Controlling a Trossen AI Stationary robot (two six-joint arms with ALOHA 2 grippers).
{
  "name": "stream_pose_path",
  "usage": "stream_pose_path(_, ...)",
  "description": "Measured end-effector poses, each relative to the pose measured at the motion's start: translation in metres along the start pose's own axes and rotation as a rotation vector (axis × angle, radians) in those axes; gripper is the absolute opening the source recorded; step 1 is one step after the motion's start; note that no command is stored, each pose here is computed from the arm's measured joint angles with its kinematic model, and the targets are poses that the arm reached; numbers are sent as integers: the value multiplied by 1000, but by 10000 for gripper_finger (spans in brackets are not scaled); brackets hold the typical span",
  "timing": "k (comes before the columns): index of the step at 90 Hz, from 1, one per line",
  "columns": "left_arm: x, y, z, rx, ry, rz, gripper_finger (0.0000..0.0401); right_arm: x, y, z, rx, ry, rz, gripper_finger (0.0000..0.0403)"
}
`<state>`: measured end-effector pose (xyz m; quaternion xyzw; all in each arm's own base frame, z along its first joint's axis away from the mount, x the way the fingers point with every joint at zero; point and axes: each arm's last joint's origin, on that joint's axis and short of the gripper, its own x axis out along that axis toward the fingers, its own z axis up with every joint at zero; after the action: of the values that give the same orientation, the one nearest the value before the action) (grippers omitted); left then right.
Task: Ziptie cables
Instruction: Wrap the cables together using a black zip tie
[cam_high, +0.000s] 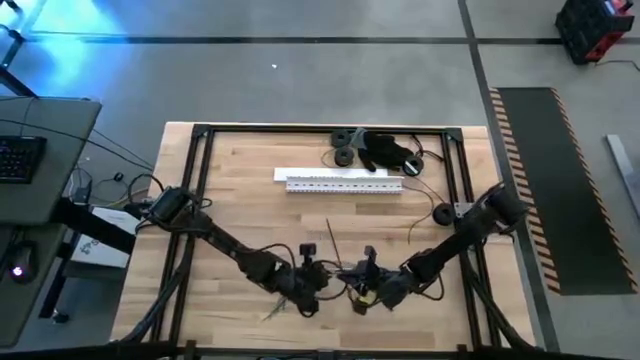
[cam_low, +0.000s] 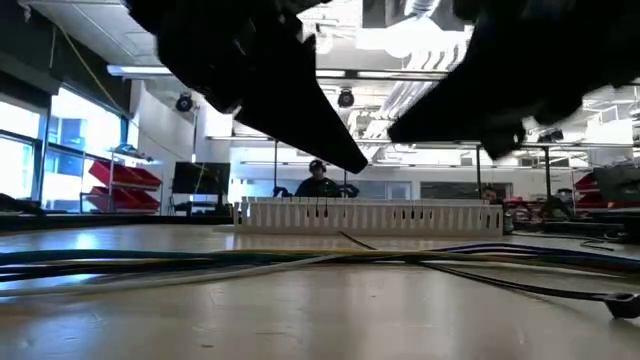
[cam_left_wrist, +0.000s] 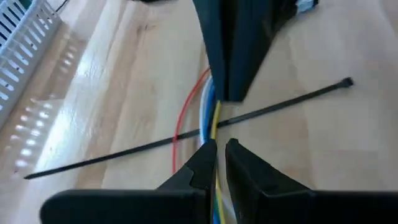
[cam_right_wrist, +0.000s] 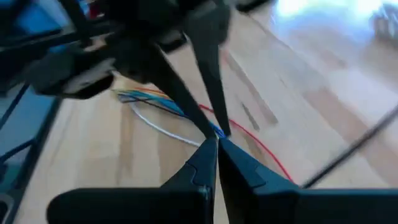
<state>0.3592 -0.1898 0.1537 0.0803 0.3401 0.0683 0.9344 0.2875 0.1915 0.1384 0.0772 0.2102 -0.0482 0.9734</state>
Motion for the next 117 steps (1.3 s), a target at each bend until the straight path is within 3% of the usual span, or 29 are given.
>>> stream_pose_path(17,-9,-9,-1,5,-19,-4,19,-9,7,9,-264,186,259,4)
stream_pose_path(29,-9,-9,-2,-13,-11,18,19,-10,14,16,-465,355,307,40)
stream_pose_path(37,-9,-7,-4,-27,5,27,19,-11,16,17,-673,442,298,80)
stream_pose_path(49,-9,-7,-6,-27,18,33,19,-11,26,20,-1013,422,372,136)
stream_pose_path(57,-9,-7,-7,-20,36,34,19,-8,28,9,-1242,425,459,161)
stream_pose_path(65,-9,-7,-8,-20,39,35,19,-3,30,-2,-1391,416,511,172)
stream_pose_path(76,-10,-7,-8,-19,40,34,19,6,33,-10,-1470,368,531,169)
stream_pose_path(91,-10,-8,-8,-18,38,37,19,18,32,-11,-1488,312,555,151)
stream_pose_path(117,-10,-8,-8,-19,38,37,19,46,15,-17,-1381,312,675,117)
